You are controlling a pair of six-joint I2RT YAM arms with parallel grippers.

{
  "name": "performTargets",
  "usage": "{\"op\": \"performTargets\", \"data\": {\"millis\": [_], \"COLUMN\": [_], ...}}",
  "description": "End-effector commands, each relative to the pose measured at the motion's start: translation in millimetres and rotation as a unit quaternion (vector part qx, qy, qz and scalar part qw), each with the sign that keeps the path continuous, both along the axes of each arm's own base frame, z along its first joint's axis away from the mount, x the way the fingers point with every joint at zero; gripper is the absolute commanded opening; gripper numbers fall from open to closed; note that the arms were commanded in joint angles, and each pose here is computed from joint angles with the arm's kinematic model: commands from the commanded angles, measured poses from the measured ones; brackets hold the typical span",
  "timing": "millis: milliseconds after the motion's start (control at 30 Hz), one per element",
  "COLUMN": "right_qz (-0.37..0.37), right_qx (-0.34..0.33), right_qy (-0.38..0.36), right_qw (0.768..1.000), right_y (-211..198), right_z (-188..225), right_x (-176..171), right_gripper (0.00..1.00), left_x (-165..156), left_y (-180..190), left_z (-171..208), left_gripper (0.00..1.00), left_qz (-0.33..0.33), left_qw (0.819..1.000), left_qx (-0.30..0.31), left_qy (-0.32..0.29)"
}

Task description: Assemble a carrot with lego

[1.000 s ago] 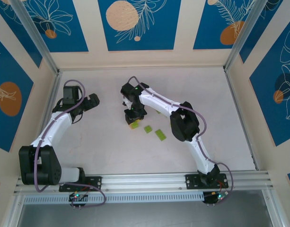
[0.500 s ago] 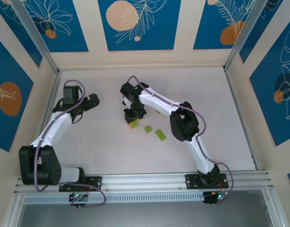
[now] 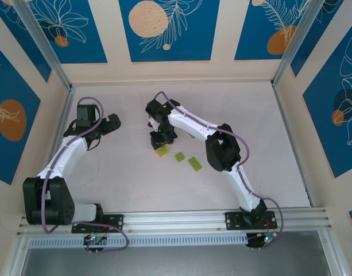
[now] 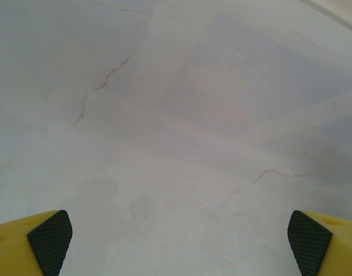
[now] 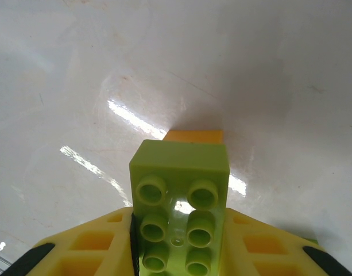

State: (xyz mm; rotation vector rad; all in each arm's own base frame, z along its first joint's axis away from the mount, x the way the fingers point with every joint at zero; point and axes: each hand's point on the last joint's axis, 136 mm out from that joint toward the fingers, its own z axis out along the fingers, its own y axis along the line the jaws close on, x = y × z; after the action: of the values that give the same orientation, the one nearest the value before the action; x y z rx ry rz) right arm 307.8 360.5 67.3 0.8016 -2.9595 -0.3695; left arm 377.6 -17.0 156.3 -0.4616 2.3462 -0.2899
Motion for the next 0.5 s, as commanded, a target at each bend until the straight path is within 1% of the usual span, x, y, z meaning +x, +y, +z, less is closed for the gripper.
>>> {"op": "performTargets", "data": {"millis": [0,133,467], "right_qz": [0.014,0.019,0.029], "right_qx": [-0.021,-0.03,-0.02], "right_qy": [0.028,0.029,0.02], "right_qw": [0.999,0.999,0.999], "right_y": [-5.3,-9.4,2.0], "right_z": [-15.5,-17.4,-20.4], "right_x": [-9.6,-11.0,-9.4], "right_gripper": [0.34,0.34,0.35], "left_x": [0.8,0.6,0.4], "left_y": [2.5,2.5,2.7], "left_z": [1.0,1.2,0.9], "left_gripper": [0.99,0.99,0.99], "left_qz": [-0.002,-0.002,-0.002], "left_qw": [1.0,1.0,1.0], "left_qx": [-0.002,-0.002,-0.001], "left_qy": [-0.004,-0.005,-0.004]}}
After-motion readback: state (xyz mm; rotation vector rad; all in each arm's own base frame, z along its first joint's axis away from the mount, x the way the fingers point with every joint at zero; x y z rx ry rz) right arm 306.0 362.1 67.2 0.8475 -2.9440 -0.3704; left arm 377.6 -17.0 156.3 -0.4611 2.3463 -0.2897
